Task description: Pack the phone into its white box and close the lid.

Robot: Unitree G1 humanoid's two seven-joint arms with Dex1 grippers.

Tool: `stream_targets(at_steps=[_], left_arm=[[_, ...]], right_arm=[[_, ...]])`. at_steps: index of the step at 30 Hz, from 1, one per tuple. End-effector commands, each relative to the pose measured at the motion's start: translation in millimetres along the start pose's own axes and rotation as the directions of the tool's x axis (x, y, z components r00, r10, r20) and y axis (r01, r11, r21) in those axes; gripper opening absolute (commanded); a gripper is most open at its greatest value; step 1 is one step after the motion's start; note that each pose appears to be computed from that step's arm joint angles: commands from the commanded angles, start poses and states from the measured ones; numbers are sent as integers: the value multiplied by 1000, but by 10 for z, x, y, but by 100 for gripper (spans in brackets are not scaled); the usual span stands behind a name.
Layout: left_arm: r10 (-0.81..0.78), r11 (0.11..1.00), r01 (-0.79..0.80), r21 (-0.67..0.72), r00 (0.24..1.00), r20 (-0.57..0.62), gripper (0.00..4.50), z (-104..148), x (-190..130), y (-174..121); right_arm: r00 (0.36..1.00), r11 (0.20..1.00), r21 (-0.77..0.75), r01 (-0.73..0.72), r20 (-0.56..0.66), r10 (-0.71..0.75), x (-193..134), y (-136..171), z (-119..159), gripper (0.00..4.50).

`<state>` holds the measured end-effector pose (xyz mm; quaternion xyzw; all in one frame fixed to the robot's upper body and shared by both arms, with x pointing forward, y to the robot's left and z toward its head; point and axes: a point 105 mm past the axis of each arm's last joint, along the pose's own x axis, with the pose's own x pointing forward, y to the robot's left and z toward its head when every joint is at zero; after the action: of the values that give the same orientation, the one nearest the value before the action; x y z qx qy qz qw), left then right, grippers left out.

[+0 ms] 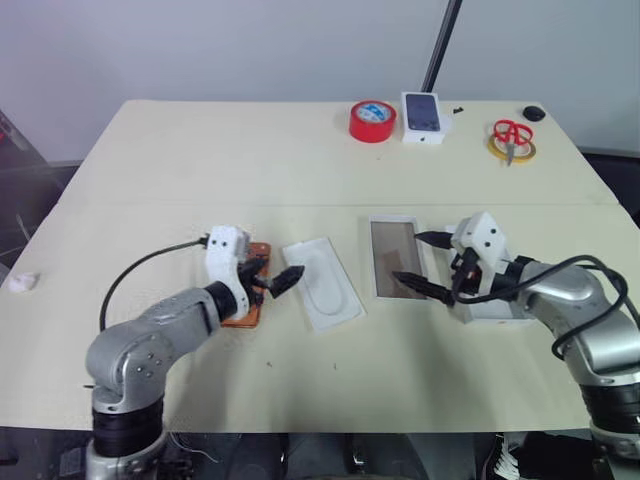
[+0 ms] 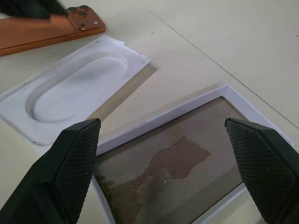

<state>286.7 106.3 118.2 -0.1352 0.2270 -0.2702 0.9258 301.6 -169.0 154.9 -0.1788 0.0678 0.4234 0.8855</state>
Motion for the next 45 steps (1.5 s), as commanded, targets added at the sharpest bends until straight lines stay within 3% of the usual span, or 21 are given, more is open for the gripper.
stream_targets(at_steps=[1, 12, 15, 22, 31, 34, 41, 45], left_arm=[[10, 997, -16, -77, 997, -74, 450, -111, 5, -105], [-44, 958, 5, -288, 991, -128, 450, -252, 210, -291], [-87, 940, 42, -338, 989, -119, 367, -232, 267, -367], [-90, 924, 42, -380, 990, -111, 12, -167, 305, -336], [-56, 918, 40, -394, 998, -29, 5, 91, 247, -205], [-54, 920, 45, -390, 999, -11, 0, 151, 226, -193], [-48, 916, 55, -396, 998, 26, 0, 243, 172, -170], [-40, 910, 68, -409, 996, 77, 0, 382, 96, -94]], right_arm=[[999, 999, -41, -5, 36, 6, -4, 12, 119, 444], [997, 996, -46, -73, -2, 73, -11, 138, 76, 444], [990, 988, -74, -136, -50, 132, -13, 231, 42, 450], [962, 964, -140, -228, -187, 200, -50, 324, -122, 450], [923, 935, -210, -286, -323, 209, 38, 261, -364, 450], [910, 927, -214, -310, -348, 224, 80, 269, -446, 363], [904, 906, -231, -355, -334, 269, 106, 377, -426, 3], [891, 883, -232, -409, -309, 331, 125, 608, -349, 3]])
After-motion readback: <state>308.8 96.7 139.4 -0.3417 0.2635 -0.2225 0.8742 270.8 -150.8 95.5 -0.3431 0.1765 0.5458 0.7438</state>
